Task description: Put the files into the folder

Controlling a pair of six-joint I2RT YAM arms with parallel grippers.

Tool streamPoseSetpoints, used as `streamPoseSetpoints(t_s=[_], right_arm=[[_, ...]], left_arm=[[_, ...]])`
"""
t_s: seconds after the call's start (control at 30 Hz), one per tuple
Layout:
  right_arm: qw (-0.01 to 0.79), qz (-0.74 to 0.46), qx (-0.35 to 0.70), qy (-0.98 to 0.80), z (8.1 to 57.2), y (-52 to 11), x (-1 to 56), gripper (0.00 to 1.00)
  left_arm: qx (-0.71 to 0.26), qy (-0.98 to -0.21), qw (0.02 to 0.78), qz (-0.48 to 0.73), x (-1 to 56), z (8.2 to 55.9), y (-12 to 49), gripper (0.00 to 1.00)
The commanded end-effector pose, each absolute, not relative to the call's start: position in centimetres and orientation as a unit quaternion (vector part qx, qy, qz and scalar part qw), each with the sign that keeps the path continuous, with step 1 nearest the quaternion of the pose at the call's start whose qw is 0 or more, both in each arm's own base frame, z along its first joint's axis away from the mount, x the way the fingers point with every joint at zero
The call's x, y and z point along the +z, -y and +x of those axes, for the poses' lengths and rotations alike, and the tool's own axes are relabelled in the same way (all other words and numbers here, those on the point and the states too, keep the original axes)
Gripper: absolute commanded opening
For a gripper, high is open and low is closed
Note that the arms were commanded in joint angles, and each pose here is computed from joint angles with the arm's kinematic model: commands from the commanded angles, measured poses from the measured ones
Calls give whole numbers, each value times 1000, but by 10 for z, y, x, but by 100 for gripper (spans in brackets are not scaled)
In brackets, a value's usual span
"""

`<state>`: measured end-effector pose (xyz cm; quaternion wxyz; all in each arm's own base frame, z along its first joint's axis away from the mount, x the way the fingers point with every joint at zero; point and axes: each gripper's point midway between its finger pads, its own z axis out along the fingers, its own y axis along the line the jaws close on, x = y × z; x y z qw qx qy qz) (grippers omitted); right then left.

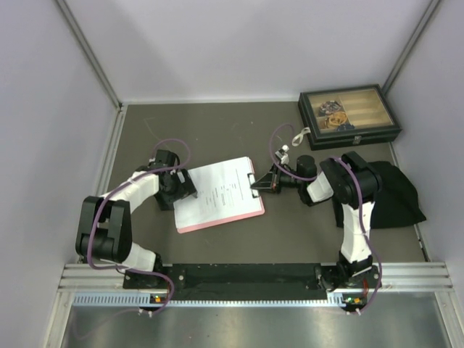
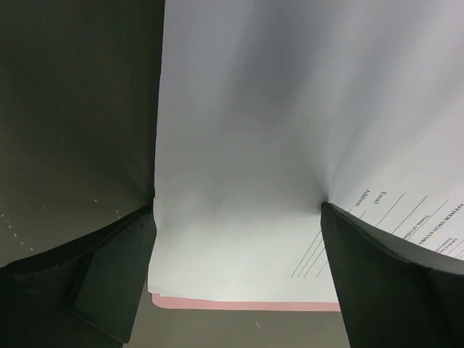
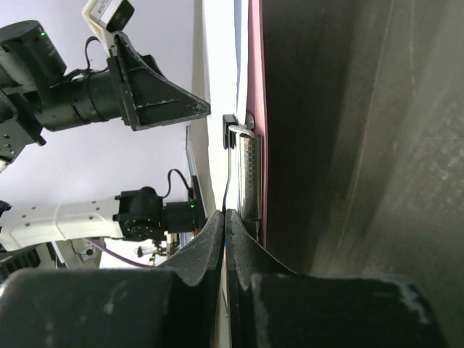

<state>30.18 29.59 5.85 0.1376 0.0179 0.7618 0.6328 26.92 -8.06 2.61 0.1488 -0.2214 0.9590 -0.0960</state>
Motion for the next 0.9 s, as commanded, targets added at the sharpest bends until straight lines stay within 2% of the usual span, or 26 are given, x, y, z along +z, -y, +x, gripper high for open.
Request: streamPoseSetpoints(t_s=[0.0,0.1,0.2,0.47,0.6,0.67,0.7,0.77,0.87], right_arm=[[148,-33,663,-733,290,-305,85,0],[145,-33,659,-738,290,-304,84,0],[148,-36,651,-744,290,-304,81,0],[148,-33,625,-765,291,-301,71,0],[163,-56,572,-802,295,-297,56,0],[147,-38,513,-845,291,-288,43,0],[171,-65,479,-858,299,-290,41,0],[156,-74,434,-884,298,-289,44,7],[176,-99,381,-902,306,-291,49,30]], left_arm=[[-126,-956,137,-225,16,273,97,98],[-225,-945,149,-185,31,280,129,98],[-267,-936,157,-165,48,282,146,98],[-89,-956,172,-220,51,280,86,98],[-113,-952,187,-214,57,283,93,98],[-136,-952,179,-209,52,284,102,99],[-146,-952,169,-208,47,282,106,98],[-178,-949,155,-208,43,278,119,98],[-180,-942,183,-214,53,287,120,98]])
